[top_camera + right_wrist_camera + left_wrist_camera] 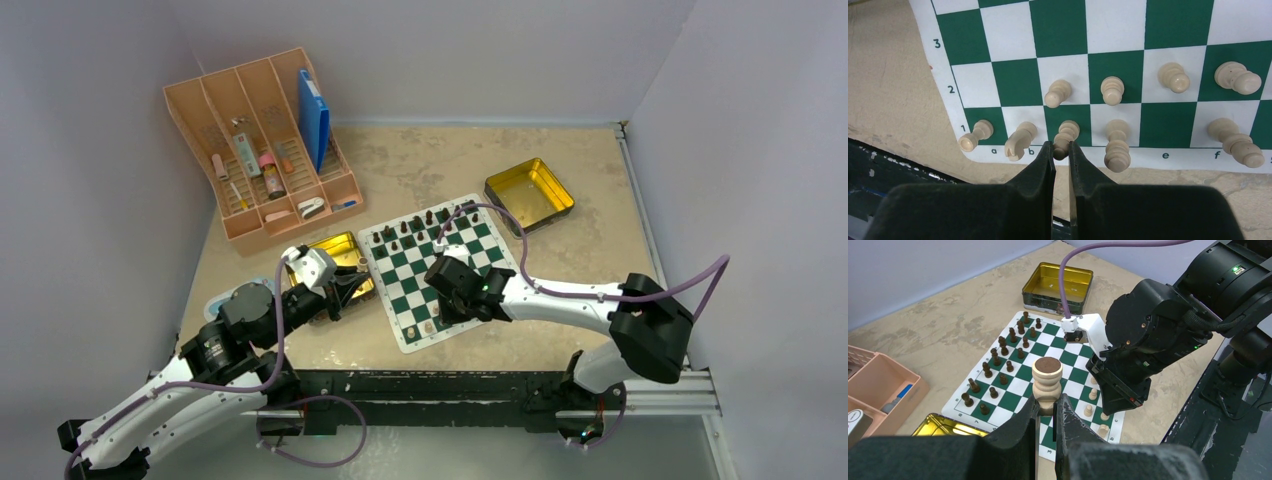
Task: Set up the chess pieces on the board
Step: Place the chess piece on the chessboard.
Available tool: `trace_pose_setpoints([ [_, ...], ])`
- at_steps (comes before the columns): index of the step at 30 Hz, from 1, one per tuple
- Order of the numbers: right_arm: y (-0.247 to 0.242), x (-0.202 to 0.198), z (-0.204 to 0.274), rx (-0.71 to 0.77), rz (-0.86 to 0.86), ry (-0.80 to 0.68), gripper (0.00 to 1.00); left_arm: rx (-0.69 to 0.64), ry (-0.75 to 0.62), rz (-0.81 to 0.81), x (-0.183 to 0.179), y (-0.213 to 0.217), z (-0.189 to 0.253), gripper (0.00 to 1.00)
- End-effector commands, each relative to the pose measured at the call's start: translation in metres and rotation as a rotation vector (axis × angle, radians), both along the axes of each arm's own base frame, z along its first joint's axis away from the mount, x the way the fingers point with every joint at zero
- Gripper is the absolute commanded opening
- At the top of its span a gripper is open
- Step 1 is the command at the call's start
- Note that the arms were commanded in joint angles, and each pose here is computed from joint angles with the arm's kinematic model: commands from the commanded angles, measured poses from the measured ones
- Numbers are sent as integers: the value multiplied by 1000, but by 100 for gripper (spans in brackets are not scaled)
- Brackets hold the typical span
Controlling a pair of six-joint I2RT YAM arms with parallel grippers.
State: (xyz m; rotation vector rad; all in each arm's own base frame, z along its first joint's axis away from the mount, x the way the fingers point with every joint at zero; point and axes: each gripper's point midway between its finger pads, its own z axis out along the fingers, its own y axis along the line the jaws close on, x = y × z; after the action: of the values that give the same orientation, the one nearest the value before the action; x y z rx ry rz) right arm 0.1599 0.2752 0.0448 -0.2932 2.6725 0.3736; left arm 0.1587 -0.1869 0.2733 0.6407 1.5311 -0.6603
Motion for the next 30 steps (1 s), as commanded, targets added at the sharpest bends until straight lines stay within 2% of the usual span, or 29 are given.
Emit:
trace_pose_setpoints([
  [1,1,2,0,11,-14,-10,13,-42,-44,-2,-1,1,23,0],
  [10,4,1,18,48,-17,-14,26,-52,-28,-6,-1,-2,20,0],
  [22,10,9,76,140,-9,-96,32,-100,172,56,4,-7,13,0],
  [25,19,17,106,208,12,-164,33,-126,268,59,2,-14,3,0],
  [30,41,30,165,409,84,-341,35,-149,384,-64,-14,-40,-1,0],
])
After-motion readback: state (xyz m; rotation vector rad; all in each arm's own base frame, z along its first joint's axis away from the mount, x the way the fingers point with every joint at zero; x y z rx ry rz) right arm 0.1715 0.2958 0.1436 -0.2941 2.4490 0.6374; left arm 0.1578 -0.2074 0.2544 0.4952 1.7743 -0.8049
